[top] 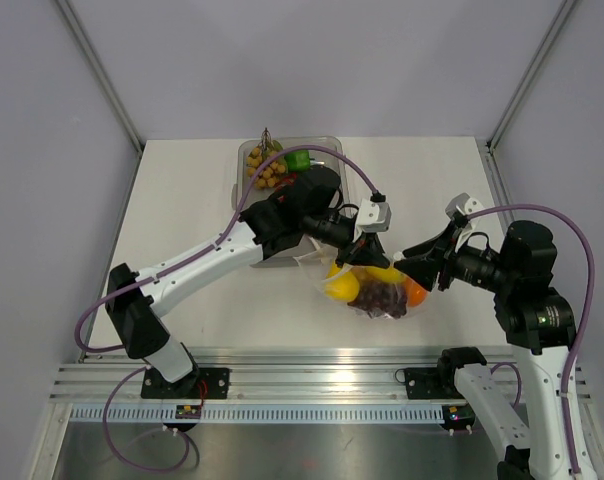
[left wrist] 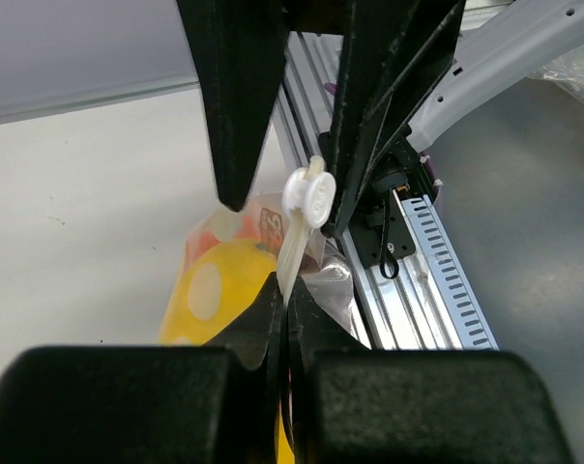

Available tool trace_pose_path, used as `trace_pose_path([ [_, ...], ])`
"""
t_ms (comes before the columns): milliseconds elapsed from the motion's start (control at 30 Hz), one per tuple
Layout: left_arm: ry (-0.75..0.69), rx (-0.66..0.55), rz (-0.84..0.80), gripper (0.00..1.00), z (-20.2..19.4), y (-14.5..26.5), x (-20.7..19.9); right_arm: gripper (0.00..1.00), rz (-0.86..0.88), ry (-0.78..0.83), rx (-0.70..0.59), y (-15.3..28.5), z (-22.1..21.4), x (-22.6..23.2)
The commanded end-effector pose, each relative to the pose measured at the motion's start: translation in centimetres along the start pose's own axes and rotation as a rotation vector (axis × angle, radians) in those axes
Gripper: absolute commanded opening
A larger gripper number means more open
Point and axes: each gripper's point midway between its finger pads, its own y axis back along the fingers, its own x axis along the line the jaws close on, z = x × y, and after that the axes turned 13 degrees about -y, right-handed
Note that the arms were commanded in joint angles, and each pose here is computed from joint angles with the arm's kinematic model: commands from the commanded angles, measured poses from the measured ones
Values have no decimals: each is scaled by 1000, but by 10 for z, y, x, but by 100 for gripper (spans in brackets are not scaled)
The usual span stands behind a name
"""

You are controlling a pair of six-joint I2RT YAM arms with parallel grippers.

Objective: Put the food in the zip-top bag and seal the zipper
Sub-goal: Zip the zipper food storage bag at the center of the board.

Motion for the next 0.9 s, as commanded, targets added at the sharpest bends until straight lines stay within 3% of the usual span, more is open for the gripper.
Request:
trace_pose_path([
  [0, -113, -109, 9, 0, 45, 13, -1, 31, 48, 16, -28, -1, 13, 9],
  [33, -111, -108, 7, 0, 44, 13, -1, 20, 40, 10, -26, -2, 12, 6],
  [133, -112, -110, -4, 0, 45, 14, -4, 4, 25, 3, -34, -3, 11, 3],
  [267, -143, -144, -86, 1, 51, 16, -19, 0, 16, 15, -83, -3, 16, 3],
  [300, -145, -145, -89, 27, 53, 17, -19, 0, 24, 21, -96, -3, 18, 4],
  [400, -126, -156, -94, 54, 62, 21, -17, 0, 33, 1, -100, -5, 18, 3],
  [700, 5, -167, -128, 50, 69, 11, -6, 0, 55, -1, -100, -8, 17, 4],
  [867, 98, -149, -162, 44, 66, 1, 0, 0, 53, 1, -100, -8, 17, 3],
])
